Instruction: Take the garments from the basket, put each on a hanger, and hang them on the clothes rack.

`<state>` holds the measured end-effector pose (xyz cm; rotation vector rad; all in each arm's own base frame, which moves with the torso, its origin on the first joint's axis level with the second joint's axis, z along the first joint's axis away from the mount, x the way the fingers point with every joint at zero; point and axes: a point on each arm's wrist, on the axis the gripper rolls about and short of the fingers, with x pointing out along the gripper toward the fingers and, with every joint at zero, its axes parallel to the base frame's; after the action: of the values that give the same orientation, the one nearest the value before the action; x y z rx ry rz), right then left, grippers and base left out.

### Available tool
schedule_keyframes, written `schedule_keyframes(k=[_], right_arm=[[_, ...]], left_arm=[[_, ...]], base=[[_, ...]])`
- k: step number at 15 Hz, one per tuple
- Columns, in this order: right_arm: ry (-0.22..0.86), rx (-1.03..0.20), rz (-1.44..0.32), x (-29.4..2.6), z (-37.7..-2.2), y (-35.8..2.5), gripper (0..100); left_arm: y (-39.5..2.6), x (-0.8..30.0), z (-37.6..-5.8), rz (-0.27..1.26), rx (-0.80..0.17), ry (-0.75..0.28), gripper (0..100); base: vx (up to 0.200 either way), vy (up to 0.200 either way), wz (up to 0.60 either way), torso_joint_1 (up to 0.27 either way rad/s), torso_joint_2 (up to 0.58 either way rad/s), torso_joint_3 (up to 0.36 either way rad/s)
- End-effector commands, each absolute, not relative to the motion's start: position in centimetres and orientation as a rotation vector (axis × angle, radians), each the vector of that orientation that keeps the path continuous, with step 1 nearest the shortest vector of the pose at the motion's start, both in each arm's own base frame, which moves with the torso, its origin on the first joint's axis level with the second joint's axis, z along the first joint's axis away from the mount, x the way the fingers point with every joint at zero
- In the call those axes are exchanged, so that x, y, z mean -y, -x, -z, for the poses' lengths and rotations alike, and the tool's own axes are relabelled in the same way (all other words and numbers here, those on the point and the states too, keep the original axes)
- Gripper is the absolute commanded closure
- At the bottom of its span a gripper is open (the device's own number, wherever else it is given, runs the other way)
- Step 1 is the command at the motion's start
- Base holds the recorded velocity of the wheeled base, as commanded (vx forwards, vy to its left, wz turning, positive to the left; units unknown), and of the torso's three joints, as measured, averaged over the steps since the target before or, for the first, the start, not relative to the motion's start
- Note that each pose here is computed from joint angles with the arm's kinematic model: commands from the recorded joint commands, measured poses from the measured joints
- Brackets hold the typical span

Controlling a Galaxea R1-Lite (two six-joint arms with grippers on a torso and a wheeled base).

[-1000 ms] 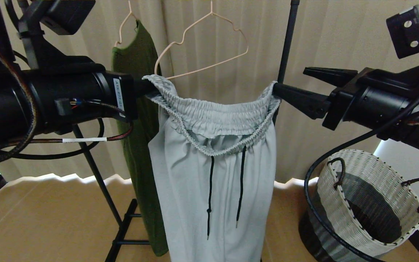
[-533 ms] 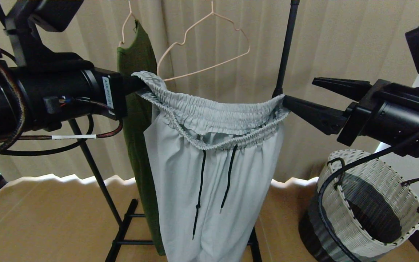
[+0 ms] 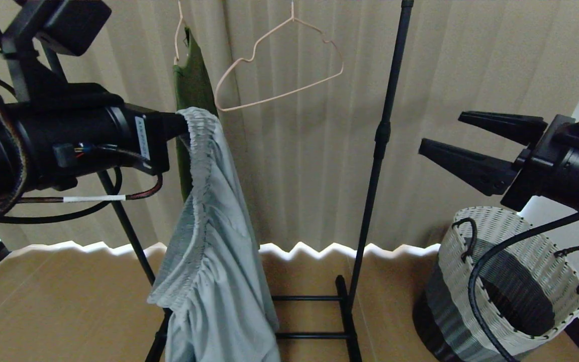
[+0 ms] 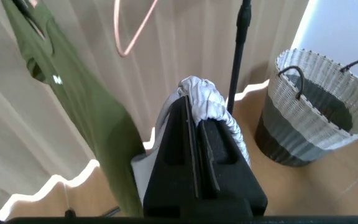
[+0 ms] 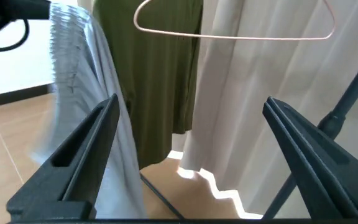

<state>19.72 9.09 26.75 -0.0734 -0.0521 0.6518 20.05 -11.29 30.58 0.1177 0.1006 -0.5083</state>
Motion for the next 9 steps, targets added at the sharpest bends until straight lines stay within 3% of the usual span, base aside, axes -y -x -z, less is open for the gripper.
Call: schedule_keyframes(k=[1,5,9], right_arm=[[0.170,-0.093,-0.442,-5.4,-25.0,-20.5,0],[0.215,-0.211,-0.191,-3.9,-21.9,-19.5,0],[0.303,-0.193,-0.009,-3.0,-19.7,-18.9,0]], left_arm=[[-17.9,8.9,-30.1,0.460,-0.110,-0.130,100],[-15.9,5.1,-26.9,0.315,-0.180,-0.145,100],[-14.3,3.3,-25.5,0.237,-0.139,-0.162,100]], base=[[0.000,0.000,0.00,0.000,0.00,0.000],[0.000,0.000,0.00,0.000,0.00,0.000],[0.000,0.000,0.00,0.000,0.00,0.000]])
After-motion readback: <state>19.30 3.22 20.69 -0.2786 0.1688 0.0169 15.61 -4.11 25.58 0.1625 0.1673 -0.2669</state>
